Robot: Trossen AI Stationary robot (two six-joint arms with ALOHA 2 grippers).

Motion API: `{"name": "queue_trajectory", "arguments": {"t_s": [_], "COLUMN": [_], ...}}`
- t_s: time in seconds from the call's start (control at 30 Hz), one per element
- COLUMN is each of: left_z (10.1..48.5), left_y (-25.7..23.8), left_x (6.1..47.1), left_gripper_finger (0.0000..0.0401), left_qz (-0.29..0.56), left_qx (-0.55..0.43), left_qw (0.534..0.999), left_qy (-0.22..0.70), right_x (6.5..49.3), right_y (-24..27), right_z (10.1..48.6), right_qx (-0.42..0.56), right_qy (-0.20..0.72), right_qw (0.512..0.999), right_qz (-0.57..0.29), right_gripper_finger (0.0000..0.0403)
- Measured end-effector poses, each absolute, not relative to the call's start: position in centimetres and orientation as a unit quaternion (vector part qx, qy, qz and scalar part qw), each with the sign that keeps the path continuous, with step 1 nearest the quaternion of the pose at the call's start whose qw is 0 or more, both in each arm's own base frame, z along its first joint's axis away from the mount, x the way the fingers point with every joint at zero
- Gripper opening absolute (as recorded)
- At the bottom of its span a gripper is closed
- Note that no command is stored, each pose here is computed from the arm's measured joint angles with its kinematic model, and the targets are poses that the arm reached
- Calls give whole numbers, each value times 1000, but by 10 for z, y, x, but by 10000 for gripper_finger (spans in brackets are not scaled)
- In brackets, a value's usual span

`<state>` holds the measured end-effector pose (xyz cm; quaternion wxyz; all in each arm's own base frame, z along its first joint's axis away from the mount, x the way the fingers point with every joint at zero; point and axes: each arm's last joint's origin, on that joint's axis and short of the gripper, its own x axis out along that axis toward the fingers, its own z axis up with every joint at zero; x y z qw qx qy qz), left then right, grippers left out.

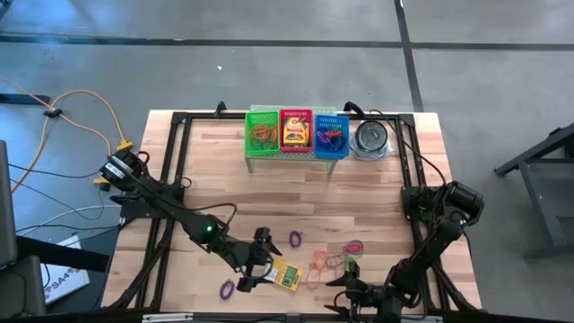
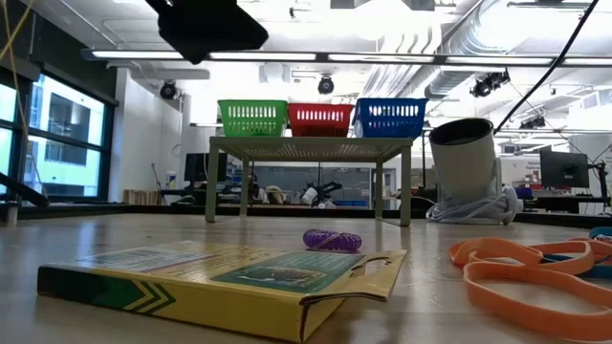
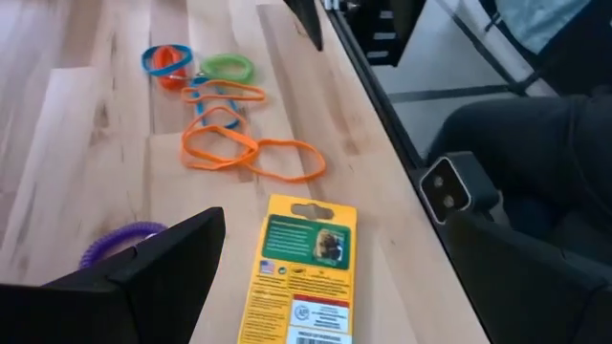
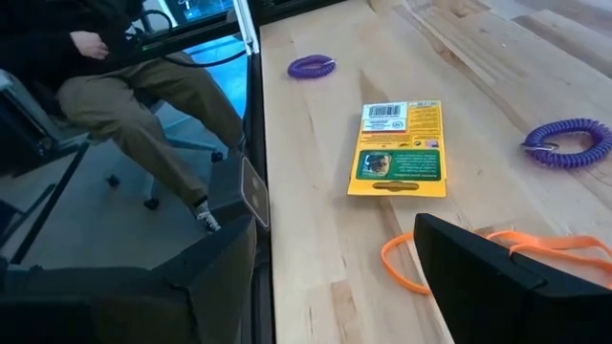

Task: Pick & Place Office Desk Supplies
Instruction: Put the yellow crayon box into the red bin on the shelf

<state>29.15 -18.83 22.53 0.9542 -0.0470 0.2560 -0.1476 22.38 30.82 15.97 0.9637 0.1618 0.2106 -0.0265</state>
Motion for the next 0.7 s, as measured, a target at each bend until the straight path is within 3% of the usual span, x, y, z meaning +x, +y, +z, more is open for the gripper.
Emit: {"name": "queue_trajectory", "arguments": {"t_s": [0.27,0.7], "left_z": [227,228], "left_y": [-190,-194], "left_x": [292,290], "left_gripper_finger": [388,388], "left_qz": [-160,-195], "left_qx": [-89,-56], "left_qw": [949,947], "left_qy": [256,249], "right_x": [224,224], "right_y": [308,308], "right_z": [160,160], "right_qx": [175,189], "right_qy": [211,207], "right_qw": [961,959], "right_qz": [-29,-33], "right_gripper_finger": [274,274]}}
